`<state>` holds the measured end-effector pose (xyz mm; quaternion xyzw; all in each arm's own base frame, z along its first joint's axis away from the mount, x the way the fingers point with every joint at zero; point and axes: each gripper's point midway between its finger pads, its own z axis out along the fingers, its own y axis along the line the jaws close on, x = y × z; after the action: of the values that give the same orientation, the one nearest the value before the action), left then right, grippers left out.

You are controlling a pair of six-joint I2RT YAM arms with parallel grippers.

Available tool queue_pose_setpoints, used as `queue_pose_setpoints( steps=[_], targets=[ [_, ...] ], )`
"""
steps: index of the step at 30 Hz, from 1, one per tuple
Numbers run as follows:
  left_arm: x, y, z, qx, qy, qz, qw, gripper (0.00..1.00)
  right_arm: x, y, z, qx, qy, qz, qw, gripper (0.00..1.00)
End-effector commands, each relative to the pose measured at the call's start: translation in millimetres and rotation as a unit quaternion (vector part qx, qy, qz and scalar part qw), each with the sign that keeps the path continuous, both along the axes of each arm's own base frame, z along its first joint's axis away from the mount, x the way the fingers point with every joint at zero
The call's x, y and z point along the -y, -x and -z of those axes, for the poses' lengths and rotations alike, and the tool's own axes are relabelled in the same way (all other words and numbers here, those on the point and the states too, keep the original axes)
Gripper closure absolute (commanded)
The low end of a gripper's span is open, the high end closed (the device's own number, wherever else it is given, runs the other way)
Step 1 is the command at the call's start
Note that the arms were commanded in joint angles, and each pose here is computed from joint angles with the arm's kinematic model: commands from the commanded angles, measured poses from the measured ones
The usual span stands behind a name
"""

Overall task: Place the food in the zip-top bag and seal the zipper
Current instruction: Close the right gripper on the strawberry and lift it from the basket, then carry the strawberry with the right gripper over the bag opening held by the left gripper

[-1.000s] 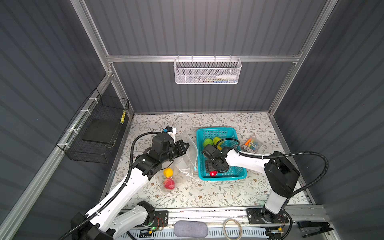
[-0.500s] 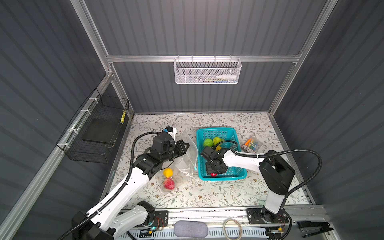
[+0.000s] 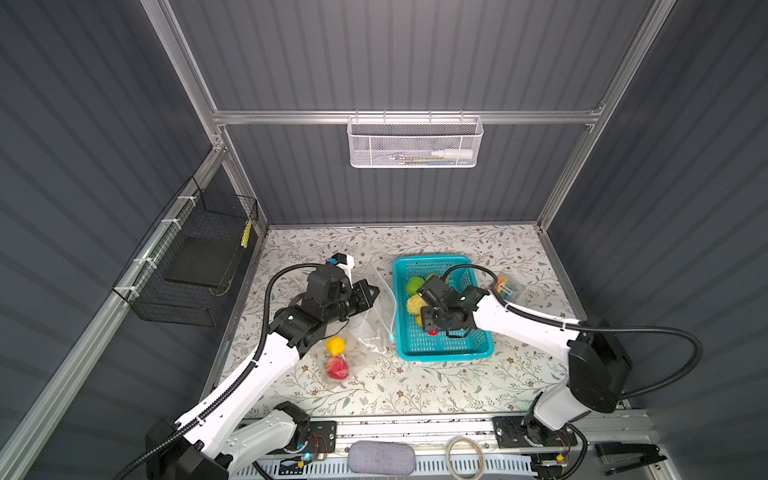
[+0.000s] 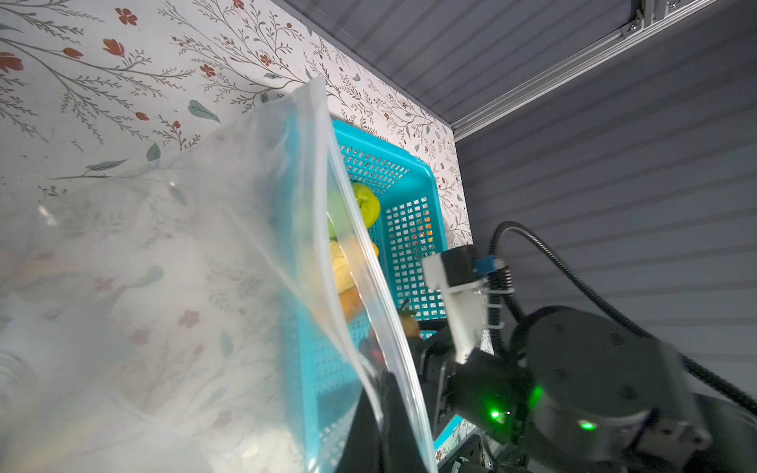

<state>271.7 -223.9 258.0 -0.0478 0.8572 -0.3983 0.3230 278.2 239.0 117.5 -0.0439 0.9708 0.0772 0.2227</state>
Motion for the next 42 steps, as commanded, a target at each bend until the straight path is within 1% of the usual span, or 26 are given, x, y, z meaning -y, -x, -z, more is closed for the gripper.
queue_pose_setpoints(
  steps=[1, 5, 8, 11, 13, 17, 19, 23, 27, 30, 32, 35, 38, 40, 41, 42],
  targets=[
    [4, 1, -3, 0.004, 0.003, 0.008, 1.000, 1.00, 7, -1, -26, 0.033, -0.018, -0.024, 0.999, 0.42],
    [4, 1, 1, -0.001, 0.001, 0.009, 1.000, 1.00, -2, -3, -73, 0.091, -0.077, -0.054, 0.991, 0.42],
    [4, 1, 0, -0.001, 0.003, 0.008, 1.000, 1.00, -16, 0, -108, 0.129, -0.137, -0.081, 0.979, 0.42],
    [4, 1, 0, -0.001, 0.003, 0.008, 1.000, 1.00, -34, 5, -142, 0.161, -0.204, -0.116, 0.959, 0.42],
    [3, 2, -1, 0.000, 0.004, 0.008, 1.000, 1.00, -49, 7, -168, 0.185, -0.250, -0.144, 0.939, 0.42],
    [4, 2, -1, -0.003, 0.006, 0.011, 1.000, 1.00, -75, 13, -204, 0.219, -0.307, -0.196, 0.905, 0.42],
    [6, 3, -3, -0.003, 0.009, 0.014, 1.000, 1.00, -91, 15, -212, 0.221, -0.321, -0.224, 0.893, 0.42],
    [9, 7, -9, 0.000, 0.011, 0.030, 1.000, 1.00, -117, 17, -215, 0.227, -0.327, -0.263, 0.879, 0.43],
    [6, 11, -21, 0.013, -0.007, 0.044, 0.999, 1.00, -137, 18, -213, 0.236, -0.340, -0.296, 0.861, 0.43],
    [10, 15, -27, 0.020, 0.003, 0.057, 0.998, 1.00, -149, 24, -206, 0.230, -0.354, -0.321, 0.848, 0.42],
    [11, 16, -29, 0.021, 0.010, 0.060, 0.998, 1.00, -154, 25, -200, 0.229, -0.352, -0.328, 0.846, 0.43],
    [12, 17, -30, 0.022, 0.017, 0.062, 0.998, 1.00, -156, 23, -190, 0.224, -0.346, -0.327, 0.850, 0.42],
    [12, 17, -31, 0.023, 0.018, 0.062, 0.998, 1.00, -154, 21, -175, 0.218, -0.335, -0.321, 0.859, 0.42],
    [11, 18, -32, 0.024, 0.018, 0.060, 0.998, 1.00, -153, 22, -168, 0.214, -0.331, -0.321, 0.861, 0.42],
    [10, 19, -33, 0.024, 0.017, 0.060, 0.998, 1.00, -150, 17, -164, 0.218, -0.322, -0.309, 0.868, 0.42],
    [9, 19, -33, 0.024, 0.016, 0.058, 0.998, 1.00, -149, 17, -160, 0.217, -0.319, -0.306, 0.870, 0.42]
  ],
)
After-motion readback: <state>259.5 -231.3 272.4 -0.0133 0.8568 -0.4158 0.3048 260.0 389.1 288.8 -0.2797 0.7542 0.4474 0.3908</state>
